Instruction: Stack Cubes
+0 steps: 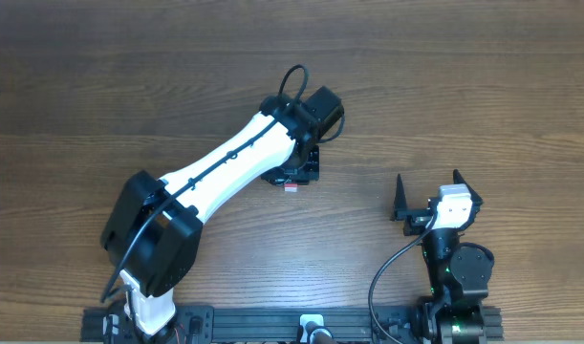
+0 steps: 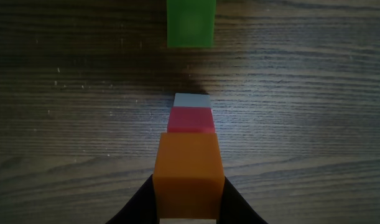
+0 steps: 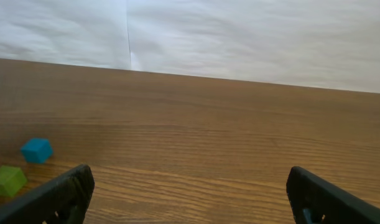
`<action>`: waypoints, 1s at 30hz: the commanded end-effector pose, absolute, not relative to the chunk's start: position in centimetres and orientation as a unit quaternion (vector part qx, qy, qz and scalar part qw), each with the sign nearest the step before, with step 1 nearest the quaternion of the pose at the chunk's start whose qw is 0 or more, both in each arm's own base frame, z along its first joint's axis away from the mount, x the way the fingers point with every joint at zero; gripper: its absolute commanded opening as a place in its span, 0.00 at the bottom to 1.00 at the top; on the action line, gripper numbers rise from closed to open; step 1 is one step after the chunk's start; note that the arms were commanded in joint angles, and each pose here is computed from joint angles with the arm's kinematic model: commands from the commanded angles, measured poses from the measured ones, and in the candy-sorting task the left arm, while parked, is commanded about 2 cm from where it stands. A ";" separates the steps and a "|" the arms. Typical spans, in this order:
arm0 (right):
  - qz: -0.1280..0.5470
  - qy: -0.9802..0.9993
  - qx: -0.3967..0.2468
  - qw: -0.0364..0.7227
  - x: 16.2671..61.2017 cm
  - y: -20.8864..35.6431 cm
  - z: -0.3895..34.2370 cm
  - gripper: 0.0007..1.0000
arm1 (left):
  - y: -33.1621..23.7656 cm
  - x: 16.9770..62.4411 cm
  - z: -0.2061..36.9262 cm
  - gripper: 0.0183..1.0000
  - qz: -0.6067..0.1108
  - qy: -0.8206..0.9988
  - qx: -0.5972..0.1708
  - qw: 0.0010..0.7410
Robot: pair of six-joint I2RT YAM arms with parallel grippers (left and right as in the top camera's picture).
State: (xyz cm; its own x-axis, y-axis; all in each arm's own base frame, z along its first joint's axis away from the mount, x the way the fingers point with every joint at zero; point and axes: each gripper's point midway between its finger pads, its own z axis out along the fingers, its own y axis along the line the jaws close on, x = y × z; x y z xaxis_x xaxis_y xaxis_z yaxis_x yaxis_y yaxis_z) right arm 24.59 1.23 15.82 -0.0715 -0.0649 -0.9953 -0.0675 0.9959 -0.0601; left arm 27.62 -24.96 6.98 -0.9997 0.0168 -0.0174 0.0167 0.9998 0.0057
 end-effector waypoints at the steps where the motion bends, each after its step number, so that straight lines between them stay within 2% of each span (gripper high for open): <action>1: -0.002 0.731 -0.046 0.681 24.6 1.2 15.7 0.99 | -25.0 28.0 6.2 0.02 0.010 1.000 0.013 0.006; 30: -0.002 0.731 -0.046 0.681 24.6 1.2 15.7 0.99 | -25.2 27.9 5.7 0.02 0.012 1.000 0.015 0.001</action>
